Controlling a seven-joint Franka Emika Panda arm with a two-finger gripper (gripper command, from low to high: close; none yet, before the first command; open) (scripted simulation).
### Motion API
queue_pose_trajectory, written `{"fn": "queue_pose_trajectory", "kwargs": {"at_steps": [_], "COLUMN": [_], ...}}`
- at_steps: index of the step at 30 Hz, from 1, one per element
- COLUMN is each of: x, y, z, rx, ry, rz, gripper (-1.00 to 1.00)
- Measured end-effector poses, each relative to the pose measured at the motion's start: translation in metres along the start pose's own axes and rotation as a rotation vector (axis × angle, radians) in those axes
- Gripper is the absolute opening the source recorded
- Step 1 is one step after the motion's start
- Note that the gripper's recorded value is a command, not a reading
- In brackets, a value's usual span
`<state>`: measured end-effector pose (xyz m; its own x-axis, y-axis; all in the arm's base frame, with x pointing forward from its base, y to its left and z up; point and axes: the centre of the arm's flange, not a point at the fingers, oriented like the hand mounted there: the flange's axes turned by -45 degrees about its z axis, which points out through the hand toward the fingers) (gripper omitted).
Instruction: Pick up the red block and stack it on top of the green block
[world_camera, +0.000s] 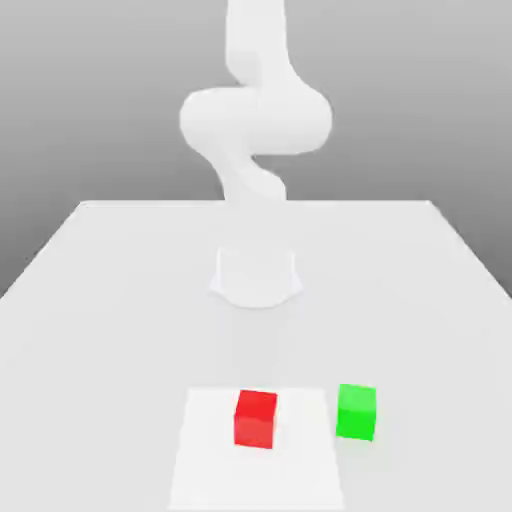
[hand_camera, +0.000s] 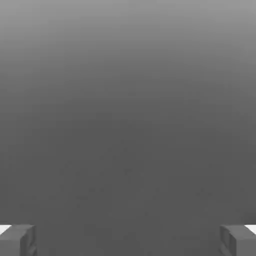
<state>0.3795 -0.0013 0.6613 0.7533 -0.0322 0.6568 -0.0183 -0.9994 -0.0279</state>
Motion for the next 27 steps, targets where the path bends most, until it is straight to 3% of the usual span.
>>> {"fn": "queue_pose_trajectory", "kwargs": {"at_steps": [10, 19, 25, 26, 27], "x": [-0.109, -0.274, -0.324, -0.330, -0.330], "y": [0.004, 0.010, 0.012, 0.012, 0.012], "z": [0.227, 0.340, 0.385, 0.391, 0.391], "rx": [-0.008, -0.069, -0.077, -0.077, -0.077], "ry": [-0.371, -0.683, -0.713, -0.713, -0.713], "rz": [0.073, 0.120, 0.123, 0.123, 0.123], "gripper": [0.00, 0.00, 0.00, -1.00, -1.00]}}
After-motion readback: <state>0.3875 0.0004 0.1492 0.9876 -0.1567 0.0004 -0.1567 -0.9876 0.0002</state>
